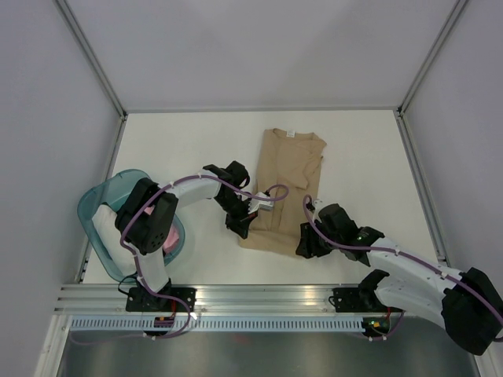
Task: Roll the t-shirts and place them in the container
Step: Roll the tshirt
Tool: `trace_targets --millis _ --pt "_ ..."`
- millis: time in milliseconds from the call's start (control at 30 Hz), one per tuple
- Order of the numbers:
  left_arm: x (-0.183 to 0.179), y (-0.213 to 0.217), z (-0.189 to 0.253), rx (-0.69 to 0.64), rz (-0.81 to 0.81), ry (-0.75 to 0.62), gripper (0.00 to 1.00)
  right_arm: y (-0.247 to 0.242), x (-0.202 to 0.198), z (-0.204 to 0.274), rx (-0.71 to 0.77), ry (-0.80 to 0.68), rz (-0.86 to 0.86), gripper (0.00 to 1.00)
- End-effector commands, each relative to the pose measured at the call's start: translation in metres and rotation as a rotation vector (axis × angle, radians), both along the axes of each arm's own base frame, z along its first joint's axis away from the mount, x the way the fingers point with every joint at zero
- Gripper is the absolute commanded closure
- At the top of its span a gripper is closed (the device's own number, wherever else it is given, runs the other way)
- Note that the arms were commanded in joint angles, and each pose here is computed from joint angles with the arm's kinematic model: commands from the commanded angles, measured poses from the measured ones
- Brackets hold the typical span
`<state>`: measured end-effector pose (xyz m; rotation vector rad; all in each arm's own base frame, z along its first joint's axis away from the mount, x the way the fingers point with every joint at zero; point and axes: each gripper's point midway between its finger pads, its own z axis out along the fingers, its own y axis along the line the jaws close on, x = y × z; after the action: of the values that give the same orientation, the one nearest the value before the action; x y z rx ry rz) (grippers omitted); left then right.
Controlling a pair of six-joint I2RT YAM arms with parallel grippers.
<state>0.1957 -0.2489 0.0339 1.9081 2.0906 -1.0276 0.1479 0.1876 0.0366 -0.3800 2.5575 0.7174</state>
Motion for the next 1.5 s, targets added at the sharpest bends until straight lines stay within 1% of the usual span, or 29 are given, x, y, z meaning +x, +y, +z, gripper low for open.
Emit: trace_targets --millis 0,33,67,100,200,267,300,333,367,400,433,467,600,633,733,767,800,833,933,1033,1067,1133,1167,1200,1300,1333,1400,1433,1467 --pt "-0.001 0.001 0.009 -0.02 -0.042 -0.028 0.93 0.004 -0.001 -0.002 0.017 0.008 -0.002 0.55" --pt "0.001 0.002 0.009 -0.017 -0.043 -0.035 0.91 0.005 0.001 0.001 0.021 0.004 -0.006 0.68" --pt "0.001 0.002 0.009 -0.012 -0.042 -0.036 0.88 0.006 0.001 0.002 0.026 0.005 -0.006 0.71" --pt "0.001 0.004 0.009 -0.001 -0.042 -0.036 0.79 0.008 0.001 0.004 0.036 0.009 -0.01 0.73" --pt "0.003 0.004 0.018 -0.005 -0.027 -0.054 0.61 0.015 -0.001 0.008 0.071 0.046 0.001 0.82" --pt "-0.002 0.004 0.026 -0.03 -0.031 -0.064 0.57 0.017 0.0 0.01 0.084 0.065 -0.005 0.85" --pt "-0.005 0.003 0.027 -0.043 -0.031 -0.059 0.53 0.017 0.0 0.009 0.092 0.085 -0.007 0.86" --pt "-0.01 0.005 0.025 -0.043 -0.032 -0.05 0.52 0.016 0.0 0.009 0.097 0.096 -0.013 0.92" --pt "-0.012 0.007 0.024 -0.037 -0.032 -0.062 0.42 0.014 0.002 0.01 0.114 0.115 -0.022 0.93" --pt "-0.016 0.012 0.017 -0.017 -0.028 -0.059 0.41 0.013 0.002 0.01 0.126 0.126 -0.028 0.94" --pt "-0.012 0.009 0.013 -0.022 -0.022 -0.09 0.41 0.011 0.003 0.01 0.14 0.137 -0.037 1.0" --pt "-0.01 0.012 0.008 -0.003 -0.012 -0.11 0.4 0.007 0.009 0.011 0.154 0.144 -0.069 1.0" --pt "-0.024 0.01 -0.003 0.028 -0.015 -0.114 0.39 0.006 0.01 0.015 0.189 0.174 -0.055 1.0" --pt "-0.02 0.005 -0.004 0.017 -0.009 -0.14 0.39 0.007 0.008 0.015 0.195 0.183 -0.052 1.0" --pt "-0.012 0.003 -0.009 0.05 0.049 -0.175 0.45 0.007 0.003 0.01 0.197 0.218 -0.041 1.0" --pt "-0.006 0.002 -0.01 0.059 0.079 -0.194 0.58 0.006 0.002 0.009 0.19 0.217 -0.035 1.0" --pt "-0.005 0.003 -0.011 0.063 0.088 -0.201 0.66 0.006 0.001 0.008 0.188 0.22 -0.032 1.0" --pt "-0.006 0.004 -0.011 0.064 0.091 -0.198 0.78 0.005 -0.001 0.009 0.193 0.223 -0.029 1.0" --pt "-0.017 0.005 -0.009 0.056 0.086 -0.153 0.98 0.005 -0.006 0.012 0.204 0.241 -0.028 1.0" --pt "-0.034 0.009 -0.001 0.054 0.061 -0.068 0.98 0.006 -0.018 0.014 0.224 0.307 -0.03 1.0" --pt "-0.04 0.007 0.006 0.031 0.048 -0.038 0.98 0.009 -0.026 0.018 0.257 0.34 -0.014 1.0" --pt "-0.059 0.016 0.015 0.046 0.015 0.043 0.98 0.011 -0.038 0.02 0.292 0.398 -0.026 1.0" --pt "-0.065 0.013 0.021 0.013 -0.019 0.063 0.98 0.014 -0.045 0.025 0.328 0.427 -0.008 1.0" --pt "-0.074 0.019 0.024 0.032 -0.031 0.11 0.98 0.016 -0.053 0.026 0.358 0.459 0.003 1.0" --pt "-0.068 0.015 0.028 0.01 -0.026 0.118 0.98 0.028 -0.054 0.038 0.484 0.515 0.002 1.0" --pt "-0.062 0.013 0.027 0.003 -0.016 0.115 0.98 0.027 -0.048 0.035 0.482 0.512 -0.014 1.0" --pt "-0.046 0.01 0.023 0.011 0.024 0.116 0.98 0.022 -0.035 0.033 0.454 0.489 -0.032 0.96" --pt "-0.042 0.009 0.022 0.013 0.037 0.122 0.98 0.015 -0.031 0.025 0.429 0.506 -0.048 0.95" --pt "-0.031 0.007 0.024 0.005 0.056 0.113 0.98 0.013 -0.027 0.023 0.418 0.506 -0.055 0.89"
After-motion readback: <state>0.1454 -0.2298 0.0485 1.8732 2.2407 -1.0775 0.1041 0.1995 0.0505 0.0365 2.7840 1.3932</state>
